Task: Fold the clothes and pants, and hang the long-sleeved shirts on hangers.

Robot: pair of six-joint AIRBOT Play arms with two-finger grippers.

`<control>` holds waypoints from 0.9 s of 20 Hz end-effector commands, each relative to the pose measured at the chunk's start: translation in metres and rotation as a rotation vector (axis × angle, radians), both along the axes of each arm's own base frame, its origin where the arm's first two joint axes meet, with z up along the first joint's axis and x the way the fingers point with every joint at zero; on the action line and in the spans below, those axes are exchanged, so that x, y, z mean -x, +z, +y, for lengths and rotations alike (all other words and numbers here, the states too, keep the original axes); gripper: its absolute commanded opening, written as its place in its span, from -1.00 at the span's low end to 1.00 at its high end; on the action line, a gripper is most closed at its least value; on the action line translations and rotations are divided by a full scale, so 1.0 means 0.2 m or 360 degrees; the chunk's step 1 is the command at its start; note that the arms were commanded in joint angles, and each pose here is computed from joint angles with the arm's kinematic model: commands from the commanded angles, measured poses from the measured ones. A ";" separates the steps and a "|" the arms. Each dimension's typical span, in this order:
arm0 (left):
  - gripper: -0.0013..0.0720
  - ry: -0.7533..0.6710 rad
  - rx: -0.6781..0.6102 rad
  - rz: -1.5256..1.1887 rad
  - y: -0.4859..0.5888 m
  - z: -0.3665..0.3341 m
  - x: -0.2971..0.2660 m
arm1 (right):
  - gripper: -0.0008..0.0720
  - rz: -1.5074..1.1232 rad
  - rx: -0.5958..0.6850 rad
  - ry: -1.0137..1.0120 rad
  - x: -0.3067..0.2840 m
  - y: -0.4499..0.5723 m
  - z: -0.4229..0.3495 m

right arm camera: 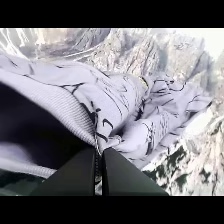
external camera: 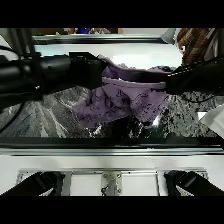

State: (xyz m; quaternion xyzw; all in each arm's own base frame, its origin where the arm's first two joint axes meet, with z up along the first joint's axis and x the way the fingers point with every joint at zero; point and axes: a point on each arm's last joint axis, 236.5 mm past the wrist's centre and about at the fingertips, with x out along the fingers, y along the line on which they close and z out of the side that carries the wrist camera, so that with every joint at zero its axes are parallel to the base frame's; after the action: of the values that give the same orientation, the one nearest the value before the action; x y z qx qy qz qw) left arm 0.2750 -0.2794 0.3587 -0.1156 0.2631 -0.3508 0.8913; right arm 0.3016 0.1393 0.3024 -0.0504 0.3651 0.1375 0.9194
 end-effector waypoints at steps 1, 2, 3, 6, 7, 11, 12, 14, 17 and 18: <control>-0.92 0.0045 -0.0153 0.0070 -0.03 0.12 0.14 | -0.90 0.0177 0.0010 -0.0098 0.13 -0.04 -0.08; -0.92 0.0093 -0.0243 0.0148 -0.13 0.16 0.14 | -0.90 0.0262 0.0039 -0.0125 0.17 -0.09 -0.11; -0.92 0.0100 -0.0297 0.0232 -0.24 0.16 0.16 | -0.90 0.0344 0.0061 -0.0158 0.20 -0.15 -0.13; -0.92 0.0142 -0.0457 0.0485 -0.68 0.15 0.17 | -0.90 0.0534 0.0128 -0.0195 0.26 -0.34 -0.14; -0.92 0.0150 -0.0517 0.0537 -0.83 0.15 0.16 | -0.90 0.0581 0.0139 -0.0193 0.27 -0.42 -0.13; -0.92 0.0221 -0.0648 0.0680 -1.26 0.15 0.04 | -0.90 0.0677 0.0090 -0.0128 0.19 -0.70 0.03; -0.92 0.0230 -0.0672 0.0748 -1.33 0.14 0.03 | -0.90 0.0704 0.0091 -0.0132 0.18 -0.75 0.04; -0.92 0.0206 -0.0673 0.0885 -1.43 0.11 0.05 | -0.90 0.0745 0.0108 -0.0148 0.17 -0.83 0.05; -0.92 0.0092 -0.0729 0.0912 -1.47 0.04 0.15 | -0.90 0.0818 0.0113 -0.0133 0.21 -0.87 0.06; -0.92 0.0053 -0.0741 0.0902 -1.48 0.02 0.20 | -0.90 0.0834 0.0109 -0.0127 0.22 -0.88 0.07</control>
State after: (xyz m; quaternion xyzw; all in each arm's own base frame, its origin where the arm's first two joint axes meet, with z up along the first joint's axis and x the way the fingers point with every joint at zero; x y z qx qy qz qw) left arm 0.2533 -0.2649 0.0771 -0.0191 0.5525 -0.2040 0.8080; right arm 0.2627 0.1464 0.1381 -0.0374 0.5818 0.0902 0.8075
